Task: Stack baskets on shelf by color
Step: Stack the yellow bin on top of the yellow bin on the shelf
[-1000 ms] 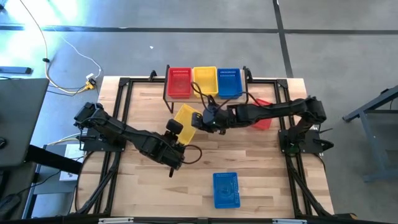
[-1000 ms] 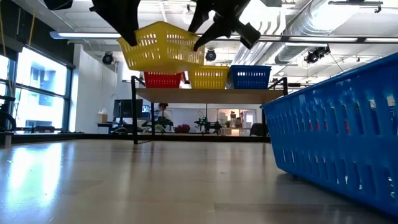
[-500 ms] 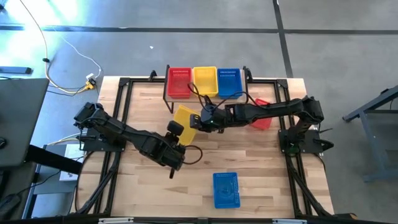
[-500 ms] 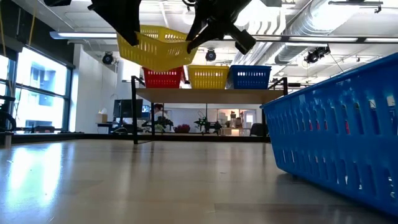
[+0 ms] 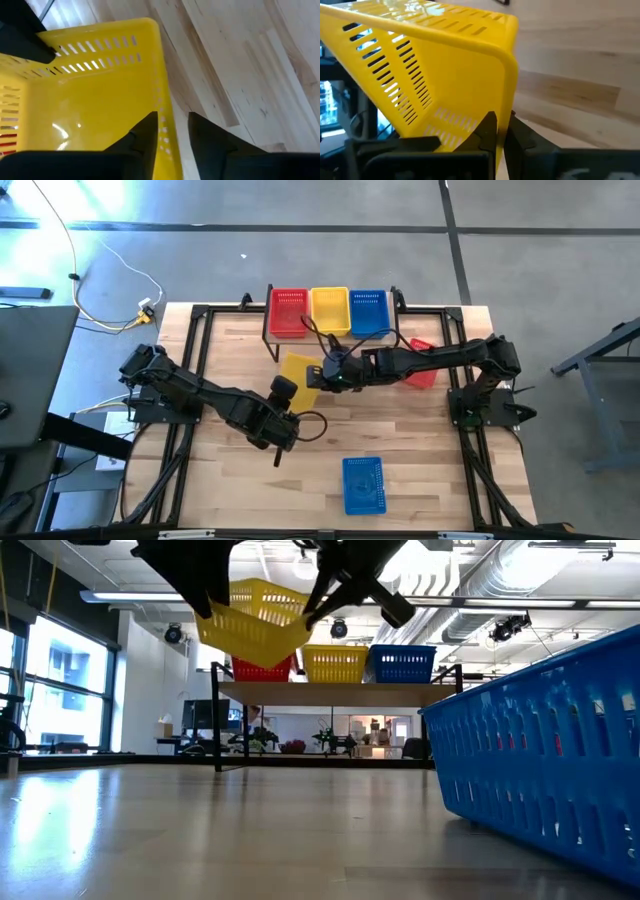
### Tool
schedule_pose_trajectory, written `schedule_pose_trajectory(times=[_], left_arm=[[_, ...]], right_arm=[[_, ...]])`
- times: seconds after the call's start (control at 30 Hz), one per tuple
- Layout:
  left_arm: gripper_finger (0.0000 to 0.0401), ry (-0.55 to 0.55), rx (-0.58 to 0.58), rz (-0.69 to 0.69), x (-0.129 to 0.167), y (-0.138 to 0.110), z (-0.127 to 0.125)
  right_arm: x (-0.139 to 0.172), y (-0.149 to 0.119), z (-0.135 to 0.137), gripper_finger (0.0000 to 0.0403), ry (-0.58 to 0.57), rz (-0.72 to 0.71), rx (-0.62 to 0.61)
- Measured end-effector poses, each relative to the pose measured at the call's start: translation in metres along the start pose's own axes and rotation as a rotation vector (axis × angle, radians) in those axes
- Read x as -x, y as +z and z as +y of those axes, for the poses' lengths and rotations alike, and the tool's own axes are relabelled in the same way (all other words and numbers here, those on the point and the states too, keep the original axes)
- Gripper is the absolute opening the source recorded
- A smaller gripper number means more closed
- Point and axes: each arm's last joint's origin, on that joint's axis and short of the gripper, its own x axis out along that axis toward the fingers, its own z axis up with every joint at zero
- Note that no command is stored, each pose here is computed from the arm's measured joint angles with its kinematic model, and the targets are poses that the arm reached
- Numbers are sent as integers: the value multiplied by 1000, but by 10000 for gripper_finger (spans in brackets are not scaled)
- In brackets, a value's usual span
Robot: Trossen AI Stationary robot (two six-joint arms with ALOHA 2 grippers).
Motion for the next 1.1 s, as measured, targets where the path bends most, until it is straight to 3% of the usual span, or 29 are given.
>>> schedule_pose_trajectory(times=[0.27,0.43,0.67,0.97,1.1], left_arm=[[144,-14,8,5,3,-2,-3],[145,-16,16,-5,10,-4,-7],[143,-9,39,-7,18,-10,-7],[143,16,107,-58,31,-25,14],[142,29,157,-87,39,-36,26]], right_arm=[[0,-1,-8,1,-86,-5,34],[2,-2,-18,0,-187,15,77],[3,-7,-19,0,-188,103,113],[31,-1,10,0,-139,105,215],[52,9,21,0,-170,75,262]])
